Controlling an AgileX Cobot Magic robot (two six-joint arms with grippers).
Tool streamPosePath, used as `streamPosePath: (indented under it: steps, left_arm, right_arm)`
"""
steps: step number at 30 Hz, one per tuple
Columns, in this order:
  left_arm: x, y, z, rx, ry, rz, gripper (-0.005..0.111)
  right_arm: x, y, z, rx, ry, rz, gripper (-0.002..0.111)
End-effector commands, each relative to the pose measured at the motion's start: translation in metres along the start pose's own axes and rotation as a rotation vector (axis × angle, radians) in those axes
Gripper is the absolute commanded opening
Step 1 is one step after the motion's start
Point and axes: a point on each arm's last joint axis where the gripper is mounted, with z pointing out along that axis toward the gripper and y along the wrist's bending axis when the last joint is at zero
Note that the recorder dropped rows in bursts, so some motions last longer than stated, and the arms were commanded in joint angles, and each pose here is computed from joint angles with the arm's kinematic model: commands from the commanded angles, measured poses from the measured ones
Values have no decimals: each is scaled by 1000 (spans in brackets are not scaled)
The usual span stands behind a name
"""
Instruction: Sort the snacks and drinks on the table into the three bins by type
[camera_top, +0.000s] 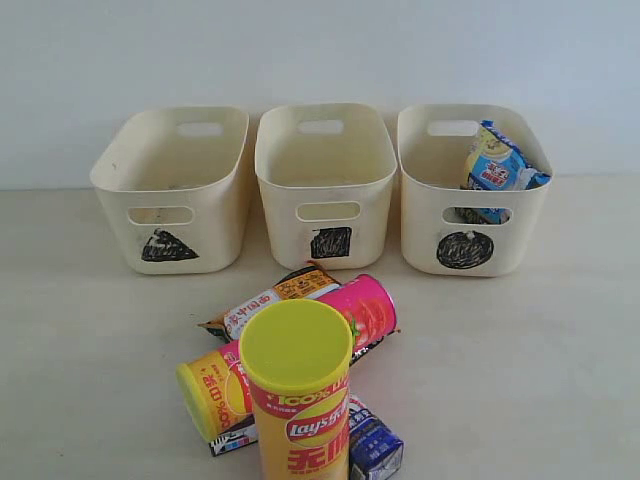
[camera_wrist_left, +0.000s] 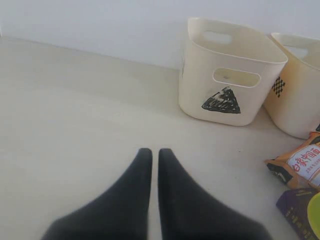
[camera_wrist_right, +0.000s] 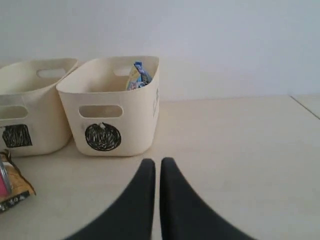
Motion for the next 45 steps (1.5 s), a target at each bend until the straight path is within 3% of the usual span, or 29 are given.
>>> streamPosePath:
  steps: [1, 29, 31, 35, 37, 41, 45]
  left_arm:
    - [-3, 0, -1, 4, -22, -2, 4]
    - [-4, 0, -1, 2, -37, 17, 4]
    - [-12, -2, -1, 26, -122, -22, 4]
    - [-51, -7, -16, 97, -578, -55, 4]
    - [-62, -8, -25, 122, -739, -62, 4]
    - [-71, -9, -35, 186, -878, -161, 4]
    - [-72, -7, -34, 200, -857, -251, 4]
  right_arm:
    - [11, -1, -1, 7, 100, -43, 0]
    - [15, -1, -1, 4, 148, -38, 0]
    - [15, -1, -1, 4, 148, -38, 0]
    - [15, -1, -1, 4, 148, -38, 0]
    - [15, -1, -1, 4, 150, -37, 0]
    - [15, -1, -1, 4, 150, -37, 0]
    - [15, -1, -1, 4, 150, -37, 0]
